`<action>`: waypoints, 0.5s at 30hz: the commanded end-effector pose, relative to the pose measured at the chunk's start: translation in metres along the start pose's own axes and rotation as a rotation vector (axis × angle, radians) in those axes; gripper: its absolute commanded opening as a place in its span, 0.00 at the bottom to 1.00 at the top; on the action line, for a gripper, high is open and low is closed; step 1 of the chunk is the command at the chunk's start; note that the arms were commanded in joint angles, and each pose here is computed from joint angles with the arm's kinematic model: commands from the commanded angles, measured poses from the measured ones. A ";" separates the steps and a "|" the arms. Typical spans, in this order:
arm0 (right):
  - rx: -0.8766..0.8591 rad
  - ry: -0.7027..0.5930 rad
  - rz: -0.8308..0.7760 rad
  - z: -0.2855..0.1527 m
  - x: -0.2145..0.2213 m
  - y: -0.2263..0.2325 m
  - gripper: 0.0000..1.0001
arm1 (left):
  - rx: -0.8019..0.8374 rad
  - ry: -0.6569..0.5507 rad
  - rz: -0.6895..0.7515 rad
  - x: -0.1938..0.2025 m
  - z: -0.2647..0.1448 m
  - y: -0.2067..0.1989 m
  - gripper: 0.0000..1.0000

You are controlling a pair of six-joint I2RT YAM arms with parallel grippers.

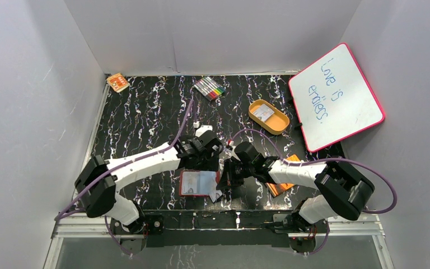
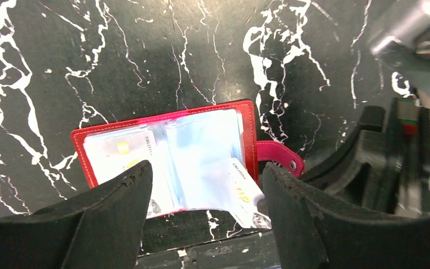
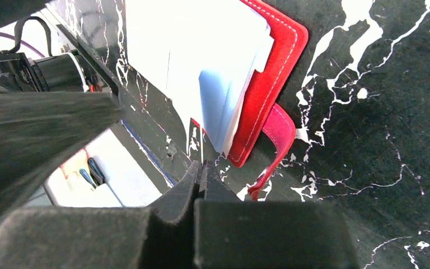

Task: Put the credit cards into the card holder
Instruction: Insert the credit card into the card holder.

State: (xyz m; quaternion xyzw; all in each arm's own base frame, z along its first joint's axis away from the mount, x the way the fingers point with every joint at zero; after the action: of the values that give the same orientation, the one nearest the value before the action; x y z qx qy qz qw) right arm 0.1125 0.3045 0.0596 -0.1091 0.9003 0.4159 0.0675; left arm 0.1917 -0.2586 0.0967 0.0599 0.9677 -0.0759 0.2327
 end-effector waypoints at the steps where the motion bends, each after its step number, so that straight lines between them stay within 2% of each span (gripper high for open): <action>1: -0.042 -0.021 -0.028 0.002 -0.008 0.013 0.00 | -0.004 -0.089 -0.028 -0.020 -0.037 0.010 0.71; 6: -0.043 -0.024 -0.026 0.002 -0.010 0.015 0.00 | -0.015 -0.140 -0.097 -0.014 -0.052 0.032 0.73; 10: -0.045 -0.021 -0.026 0.003 -0.010 0.015 0.00 | -0.057 -0.118 -0.139 0.011 -0.040 0.058 0.73; 15: -0.055 -0.028 -0.031 0.002 -0.013 0.020 0.00 | -0.100 -0.080 -0.180 0.041 -0.025 0.084 0.68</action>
State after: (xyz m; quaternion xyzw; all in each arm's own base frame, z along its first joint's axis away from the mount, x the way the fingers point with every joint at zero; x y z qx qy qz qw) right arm 0.1130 0.3055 0.0574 -0.1071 0.9015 0.4142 0.0648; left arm 0.1646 -0.1905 0.1061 -0.0124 0.9597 -0.0752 0.2706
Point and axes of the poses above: each gripper's point midway between its finger pads, its own z axis out along the fingers, its own y axis along the line the jaws close on, x = y × z, the point moved 1 cm from there along -z, back along the fingers, and after that the axes turned 1 degree about -z, right-handed, at the moved point
